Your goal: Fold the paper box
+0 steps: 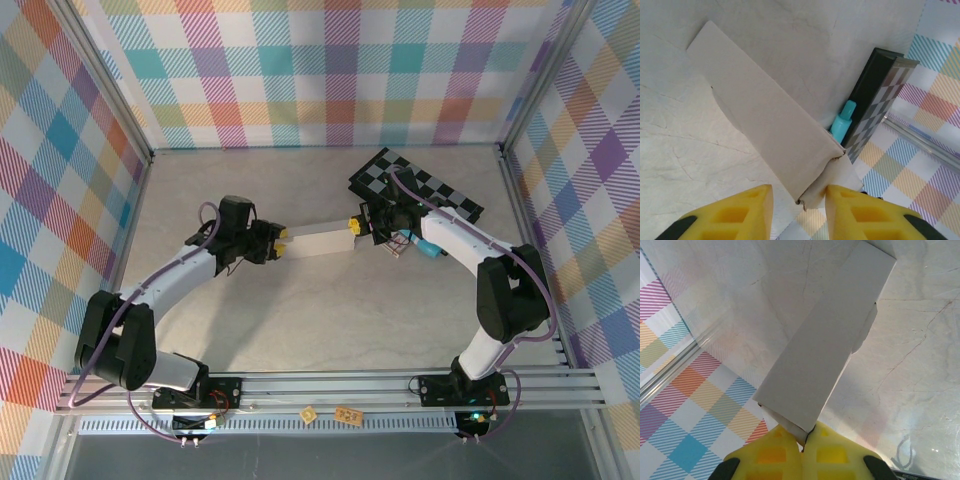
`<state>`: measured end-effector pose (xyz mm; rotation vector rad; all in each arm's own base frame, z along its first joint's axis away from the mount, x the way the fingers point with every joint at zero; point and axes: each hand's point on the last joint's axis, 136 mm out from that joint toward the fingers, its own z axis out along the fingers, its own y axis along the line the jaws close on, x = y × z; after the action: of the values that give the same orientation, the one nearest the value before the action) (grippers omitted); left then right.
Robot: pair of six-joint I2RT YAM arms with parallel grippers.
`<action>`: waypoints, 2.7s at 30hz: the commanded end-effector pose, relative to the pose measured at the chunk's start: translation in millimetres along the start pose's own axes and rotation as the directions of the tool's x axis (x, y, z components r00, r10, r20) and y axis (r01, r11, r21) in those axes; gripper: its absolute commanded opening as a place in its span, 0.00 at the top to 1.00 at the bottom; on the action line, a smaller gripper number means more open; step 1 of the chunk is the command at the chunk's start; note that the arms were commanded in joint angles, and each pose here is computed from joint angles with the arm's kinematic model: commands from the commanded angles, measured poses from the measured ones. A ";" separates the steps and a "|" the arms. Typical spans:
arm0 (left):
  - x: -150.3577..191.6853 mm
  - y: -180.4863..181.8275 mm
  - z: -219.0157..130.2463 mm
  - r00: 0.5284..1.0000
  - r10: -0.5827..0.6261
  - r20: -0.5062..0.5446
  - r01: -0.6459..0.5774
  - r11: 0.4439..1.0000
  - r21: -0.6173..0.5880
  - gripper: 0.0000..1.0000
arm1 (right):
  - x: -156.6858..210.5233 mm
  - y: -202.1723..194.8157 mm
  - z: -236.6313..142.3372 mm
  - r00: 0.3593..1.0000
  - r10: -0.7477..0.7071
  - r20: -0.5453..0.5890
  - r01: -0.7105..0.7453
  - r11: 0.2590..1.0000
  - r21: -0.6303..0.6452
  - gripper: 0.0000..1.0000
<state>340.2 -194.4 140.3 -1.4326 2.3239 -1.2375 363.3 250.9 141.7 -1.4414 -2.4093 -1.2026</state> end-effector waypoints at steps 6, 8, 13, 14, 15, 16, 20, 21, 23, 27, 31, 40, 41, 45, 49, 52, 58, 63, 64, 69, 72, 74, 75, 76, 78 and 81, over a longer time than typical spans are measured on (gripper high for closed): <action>2.0 20.1 -8.7 0.999 0.038 0.009 -0.037 0.993 -0.114 0.66 | -15.7 -53.9 -4.5 0.994 0.054 0.096 -0.074 0.975 0.209 0.82; 4.4 14.6 -18.2 0.997 0.070 0.014 -0.068 0.992 -0.107 0.64 | -12.4 -56.1 -12.7 0.995 0.028 0.096 -0.049 0.973 0.225 0.79; 11.5 2.5 -54.0 0.978 0.206 0.039 -0.201 0.973 -0.110 0.60 | -4.3 -78.8 -28.0 0.997 -0.018 0.074 0.000 0.971 0.240 0.78; 12.1 1.7 -61.7 0.970 0.237 0.048 -0.231 0.966 -0.114 0.60 | -3.4 -85.7 -31.0 0.997 -0.032 0.073 0.013 0.969 0.246 0.77; 12.9 3.6 -69.8 0.965 0.258 0.055 -0.250 0.960 -0.128 0.60 | -3.3 -94.9 -34.3 0.997 -0.033 0.074 0.013 0.965 0.262 0.77; 13.4 6.0 -74.6 0.961 0.269 0.058 -0.259 0.956 -0.136 0.59 | -2.9 -102.9 -35.4 0.997 -0.031 0.070 0.010 0.963 0.271 0.75; 11.9 11.8 -83.2 0.948 0.313 0.062 -0.302 0.942 -0.147 0.59 | 5.0 -115.8 -33.7 1.000 -0.020 0.015 0.016 0.969 0.248 0.71; 10.1 10.3 -84.0 0.943 0.326 0.064 -0.314 0.938 -0.149 0.59 | 7.4 -114.4 -36.5 0.999 -0.043 0.007 0.040 0.968 0.246 0.69; 7.2 1.5 -84.4 0.930 0.360 0.072 -0.348 0.927 -0.138 0.59 | 9.1 -108.6 -48.8 0.994 -0.109 0.021 0.100 0.960 0.262 0.62; 7.9 -33.9 -91.6 0.863 0.495 0.102 -0.489 0.869 -0.076 0.57 | -1.2 -79.3 -90.2 0.917 -0.382 0.114 0.342 0.900 0.271 0.01; 17.6 -66.4 -106.5 0.744 0.649 0.158 -0.661 0.750 0.030 0.00 | -9.7 -54.7 -147.5 0.703 -0.671 0.236 0.579 0.732 0.358 0.01; -35.9 -54.8 -164.3 0.479 0.753 0.452 -0.732 0.627 -0.267 0.00 | -48.8 -76.2 -280.8 0.169 -0.783 0.599 0.541 0.582 0.608 0.01; -55.6 -43.1 -176.6 0.449 0.738 0.504 -0.663 0.653 -0.365 0.00 | -53.9 -78.1 -279.2 0.093 -0.788 0.608 0.559 0.547 0.623 0.01; -96.7 -10.3 -202.9 0.268 0.804 0.531 -0.519 0.585 -0.623 0.00 | -78.0 -98.6 -260.8 -0.144 -0.710 0.689 0.590 0.497 0.636 0.01; -109.1 6.5 -181.3 0.119 0.928 0.354 -0.558 0.358 -0.749 0.00 | -98.1 -113.6 -230.5 -0.227 -0.716 0.660 0.587 0.440 0.680 0.01; -118.7 22.4 -154.8 0.119 0.957 0.265 -0.602 0.282 -0.747 0.00 | -108.2 -113.8 -199.8 -0.218 -0.751 0.623 0.629 0.381 0.678 0.01; -139.8 33.5 -114.9 0.118 0.954 0.274 -0.675 0.280 -0.682 0.00 | -138.4 -97.2 -162.9 -0.189 -0.767 0.614 0.696 0.337 0.635 0.01; -165.1 36.1 -91.1 0.160 0.917 0.366 -0.725 0.361 -0.587 0.00 | -166.9 -68.3 -143.1 -0.176 -0.741 0.649 0.752 0.324 0.574 0.01; -169.6 37.7 -87.1 0.162 0.913 0.376 -0.731 0.367 -0.576 0.00 | -171.6 -66.8 -137.2 -0.148 -0.776 0.613 0.755 0.312 0.577 0.01; -187.6 45.0 -67.1 0.158 0.882 0.444 -0.770 0.391 -0.504 0.00 | -189.8 -63.9 -141.8 -0.189 -0.752 0.632 0.767 0.289 0.573 0.01; -189.4 35.9 -61.0 0.142 0.876 0.461 -0.802 0.375 -0.466 0.00 | -200.7 -71.3 -140.7 -0.167 -0.724 0.670 0.785 0.314 0.534 0.01; -190.2 30.1 -57.3 0.117 0.876 0.468 -0.815 0.354 -0.459 0.00 | -201.9 -71.4 -131.4 -0.165 -0.736 0.656 0.801 0.288 0.525 0.01; -190.8 28.3 -55.1 0.106 0.883 0.457 -0.820 0.337 -0.462 0.00 | -203.8 -70.9 -129.7 -0.165 -0.732 0.661 0.802 0.291 0.522 0.01; -191.8 28.2 -53.6 0.088 0.885 0.458 -0.823 0.324 -0.467 0.00 | -204.2 -70.7 -128.3 -0.160 -0.741 0.652 0.803 0.286 0.523 0.01; -198.2 32.8 -52.2 0.057 0.861 0.506 -0.810 0.336 -0.480 0.00 | -204.0 -69.4 -126.4 -0.157 -0.747 0.646 0.807 0.280 0.520 0.01; -195.2 36.6 -37.4 0.013 0.875 0.484 -0.819 0.287 -0.497 0.00 | -207.2 -69.3 -125.4 -0.149 -0.758 0.635 0.795 0.290 0.532 0.01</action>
<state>391.1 -4.3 70.0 -0.1490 2.0500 -0.1161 375.7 -1.9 77.6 -0.2086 -4.3064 -0.3601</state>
